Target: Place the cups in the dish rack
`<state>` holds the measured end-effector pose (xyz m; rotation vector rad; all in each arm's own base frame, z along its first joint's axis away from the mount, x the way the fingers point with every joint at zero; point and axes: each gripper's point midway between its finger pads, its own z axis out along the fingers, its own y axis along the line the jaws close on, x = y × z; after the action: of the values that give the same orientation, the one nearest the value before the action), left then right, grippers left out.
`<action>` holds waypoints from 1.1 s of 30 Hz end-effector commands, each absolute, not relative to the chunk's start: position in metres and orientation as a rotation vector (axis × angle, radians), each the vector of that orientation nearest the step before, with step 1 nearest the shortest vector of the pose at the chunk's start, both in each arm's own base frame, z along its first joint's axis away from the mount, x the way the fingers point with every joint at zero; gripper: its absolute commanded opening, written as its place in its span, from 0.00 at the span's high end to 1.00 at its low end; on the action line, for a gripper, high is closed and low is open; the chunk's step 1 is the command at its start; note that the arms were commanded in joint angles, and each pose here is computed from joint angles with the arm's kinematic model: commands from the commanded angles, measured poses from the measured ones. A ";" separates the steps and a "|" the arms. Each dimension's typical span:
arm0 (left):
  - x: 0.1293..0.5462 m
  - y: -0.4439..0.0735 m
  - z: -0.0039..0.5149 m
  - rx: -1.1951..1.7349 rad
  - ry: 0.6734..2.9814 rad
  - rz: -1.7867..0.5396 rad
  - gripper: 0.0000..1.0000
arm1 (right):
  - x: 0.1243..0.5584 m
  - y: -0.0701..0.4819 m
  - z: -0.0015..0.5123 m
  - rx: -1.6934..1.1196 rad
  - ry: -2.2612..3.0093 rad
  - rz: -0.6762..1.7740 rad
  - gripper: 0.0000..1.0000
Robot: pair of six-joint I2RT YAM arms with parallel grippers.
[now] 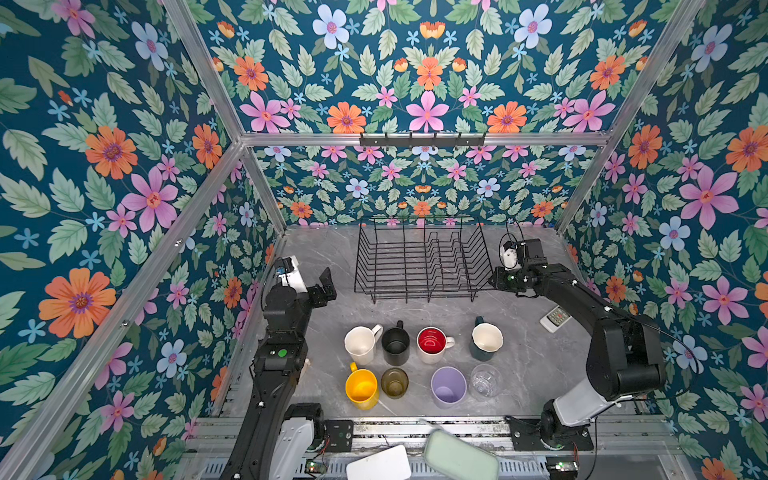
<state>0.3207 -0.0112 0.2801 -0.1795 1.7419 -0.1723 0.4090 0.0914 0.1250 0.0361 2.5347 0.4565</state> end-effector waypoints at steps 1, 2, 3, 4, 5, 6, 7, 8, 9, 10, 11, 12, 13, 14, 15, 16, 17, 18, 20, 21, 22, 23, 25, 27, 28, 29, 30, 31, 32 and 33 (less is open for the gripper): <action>0.322 -0.012 0.283 -0.162 1.734 -0.171 0.00 | 0.414 0.089 0.126 0.020 2.523 0.427 0.79; 0.322 -0.013 0.283 -0.160 1.736 -0.174 0.00 | 0.414 0.089 0.125 0.018 2.524 0.423 0.80; 0.322 -0.013 0.282 -0.159 1.737 -0.176 0.00 | 0.413 0.088 0.125 0.020 2.526 0.421 0.82; 0.322 -0.014 0.282 -0.157 1.738 -0.180 0.00 | 0.413 0.089 0.124 0.017 2.526 0.419 0.83; 0.322 -0.015 0.282 -0.153 1.739 -0.184 0.00 | 0.413 0.088 0.123 0.016 2.528 0.417 0.85; 0.322 -0.015 0.282 -0.151 1.739 -0.188 0.00 | 0.412 0.088 0.123 0.016 2.530 0.415 0.86; 0.323 -0.016 0.281 -0.149 1.741 -0.191 0.00 | 0.412 0.088 0.122 0.014 2.531 0.412 0.87; 0.323 -0.016 0.281 -0.148 1.744 -0.193 0.00 | 0.411 0.087 0.121 0.015 2.535 0.407 0.89; 0.323 -0.017 0.280 -0.147 1.746 -0.194 0.00 | 0.411 0.087 0.121 0.012 2.535 0.402 0.90; 0.324 -0.017 0.280 -0.146 1.746 -0.195 0.00 | 0.410 0.087 0.120 0.011 2.538 0.397 0.91; 0.324 -0.017 0.280 -0.145 1.748 -0.197 0.00 | 0.409 0.087 0.119 0.007 2.540 0.395 0.92; 0.324 -0.018 0.279 -0.144 1.750 -0.197 0.00 | 0.408 0.087 0.118 0.006 2.542 0.395 0.93; 0.324 -0.018 0.279 -0.144 1.751 -0.198 0.00 | 0.407 0.087 0.117 0.007 2.544 0.393 0.94; 0.324 -0.018 0.279 -0.143 1.751 -0.199 0.00 | 0.406 0.087 0.117 0.005 2.543 0.394 0.95; 0.324 -0.018 0.279 -0.143 1.751 -0.198 0.00 | 0.406 0.088 0.116 0.004 2.545 0.397 0.95; 0.324 -0.018 0.278 -0.143 1.753 -0.198 0.00 | 0.405 0.088 0.115 0.004 2.547 0.397 0.97; 0.324 -0.018 0.279 -0.143 1.752 -0.200 0.00 | 0.404 0.088 0.115 0.004 2.549 0.397 0.98; 0.324 -0.018 0.278 -0.143 1.754 -0.199 0.00 | 0.403 0.088 0.114 0.002 2.552 0.397 0.98; 0.324 -0.018 0.278 -0.141 1.755 -0.202 0.00 | 0.402 0.088 0.113 0.004 2.555 0.395 0.99; 0.324 -0.018 0.278 -0.142 1.755 -0.200 0.00 | 0.401 0.088 0.113 0.004 2.556 0.394 0.99; 0.325 -0.018 0.277 -0.143 1.756 -0.198 0.00 | 0.400 0.087 0.113 0.006 2.556 0.394 0.99; 0.325 -0.018 0.278 -0.144 1.756 -0.198 0.00 | 0.400 0.087 0.113 0.009 2.555 0.395 1.00; 0.324 -0.018 0.278 -0.143 1.756 -0.198 0.00 | 0.398 0.087 0.114 0.016 2.557 0.396 1.00; 0.324 -0.018 0.278 -0.144 1.755 -0.198 0.00 | 0.395 0.088 0.114 0.018 2.560 0.397 1.00; 0.324 -0.018 0.278 -0.145 1.756 -0.197 0.00 | 0.393 0.087 0.114 0.019 2.560 0.398 1.00; 0.324 -0.018 0.278 -0.145 1.755 -0.197 0.00 | 0.392 0.087 0.114 0.018 2.560 0.397 1.00; 0.324 -0.017 0.278 -0.145 1.756 -0.196 0.00 | 0.390 0.087 0.113 0.021 2.562 0.396 1.00; 0.325 -0.018 0.278 -0.144 1.757 -0.198 0.00 | 0.388 0.087 0.113 0.021 2.563 0.396 1.00; 0.325 -0.018 0.277 -0.143 1.759 -0.199 0.00 | 0.386 0.086 0.112 0.026 2.566 0.395 1.00; 0.325 -0.018 0.278 -0.143 1.758 -0.200 0.00 | 0.385 0.086 0.112 0.032 2.568 0.394 1.00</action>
<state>0.3243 -0.0178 0.2732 -0.1545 1.7687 -0.2024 0.3988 0.0867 0.1207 0.0490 2.5121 0.4077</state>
